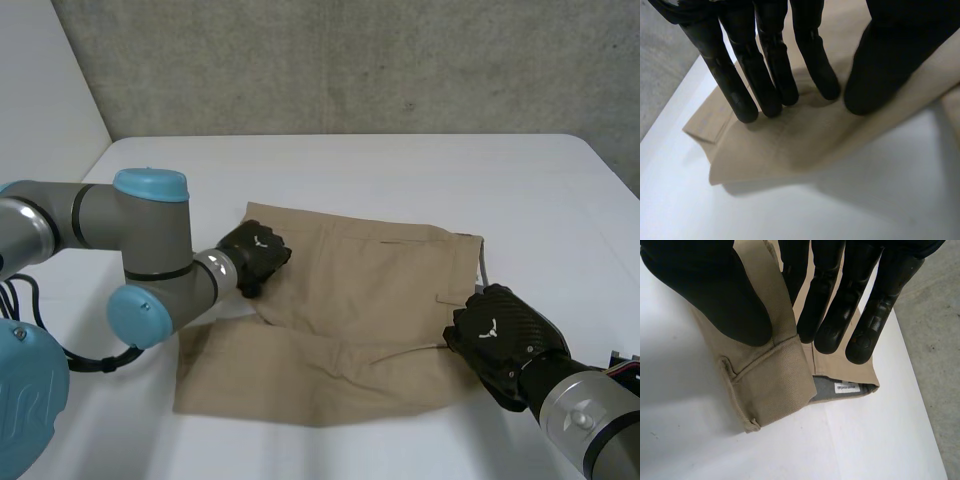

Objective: Fold the shorts.

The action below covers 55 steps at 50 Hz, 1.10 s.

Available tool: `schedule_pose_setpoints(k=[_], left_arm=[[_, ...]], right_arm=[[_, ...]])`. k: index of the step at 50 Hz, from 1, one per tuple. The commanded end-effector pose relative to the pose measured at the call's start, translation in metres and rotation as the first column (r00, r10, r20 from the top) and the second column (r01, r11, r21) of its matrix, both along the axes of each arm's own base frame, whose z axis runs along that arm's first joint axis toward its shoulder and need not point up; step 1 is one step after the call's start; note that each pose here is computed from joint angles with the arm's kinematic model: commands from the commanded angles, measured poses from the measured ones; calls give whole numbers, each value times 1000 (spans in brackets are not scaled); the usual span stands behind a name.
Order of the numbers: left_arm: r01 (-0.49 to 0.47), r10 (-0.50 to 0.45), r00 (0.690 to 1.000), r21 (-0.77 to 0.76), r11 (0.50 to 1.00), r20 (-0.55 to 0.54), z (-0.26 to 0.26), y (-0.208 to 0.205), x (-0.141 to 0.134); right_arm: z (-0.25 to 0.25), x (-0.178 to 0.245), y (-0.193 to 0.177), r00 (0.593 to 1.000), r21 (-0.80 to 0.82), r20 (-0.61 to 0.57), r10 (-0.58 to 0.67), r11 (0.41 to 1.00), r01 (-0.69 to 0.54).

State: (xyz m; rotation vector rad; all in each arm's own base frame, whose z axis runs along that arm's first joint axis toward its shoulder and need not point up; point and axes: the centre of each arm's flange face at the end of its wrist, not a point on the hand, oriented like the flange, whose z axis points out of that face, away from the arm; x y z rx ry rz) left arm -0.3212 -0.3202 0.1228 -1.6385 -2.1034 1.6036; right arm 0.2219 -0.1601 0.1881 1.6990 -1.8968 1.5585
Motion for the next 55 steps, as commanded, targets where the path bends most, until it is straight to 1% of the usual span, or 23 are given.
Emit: schedule_pose_setpoints(k=[1, 2, 6, 19, 24, 29, 32, 33, 36, 37, 42, 45, 48, 55], left_arm=[[-114, 116, 992, -30, 993, 53, 2, -3, 10], [-145, 147, 987, -32, 989, 64, 1, -3, 13], [-188, 191, 978, -42, 981, 89, 2, -2, 19], [-260, 261, 955, -25, 965, 138, 6, 17, 38], [-281, 284, 952, -40, 959, 118, 16, 21, 41], [-295, 301, 952, -88, 951, 59, 41, 29, 42], [-293, 297, 955, -114, 949, 18, 53, 32, 41], [-293, 293, 956, -140, 946, -21, 60, 32, 39], [-281, 272, 959, -167, 945, -74, 67, 31, 32], [-263, 248, 963, -173, 949, -101, 69, 30, 28], [-181, 156, 977, -179, 967, -144, 74, 26, 17], [-134, 113, 984, -156, 979, -135, 59, 18, 9], [-127, 112, 987, -132, 983, -115, 46, 12, 6], [-104, 102, 994, -63, 993, -23, 16, 5, 4]], right_arm=[[-1, 0, 0, 1000, 2, -2, 1, 1000, -1], [-1, 0, 0, 1000, 3, -1, 0, 1000, 0], [-1, 0, 0, 1000, 5, -3, 1, 1000, -1], [-1, 0, -1, 1000, -2, 0, 1, 1000, -1], [-2, 0, -1, 1000, 1, -1, 1, 1000, -1], [-2, 0, -1, 1000, 3, -1, 0, 1000, 0], [-2, 0, -1, 1000, -1, -1, 1, 1000, -1], [-2, 0, -1, 1000, 1, 0, 0, 1000, 0], [-2, 0, -1, 1000, 0, 0, 0, 1000, 0], [-2, 0, -1, 1000, 0, 0, 0, 1000, 0], [-3, 0, 1, 1000, 5, -4, 1, 1000, -1], [-3, 0, 1, 1000, 5, -3, 0, 1000, 0], [-3, 0, 1, 1000, 4, -2, 0, 1000, 0], [-3, 0, 0, 1000, 6, -2, 0, 1000, 0]])
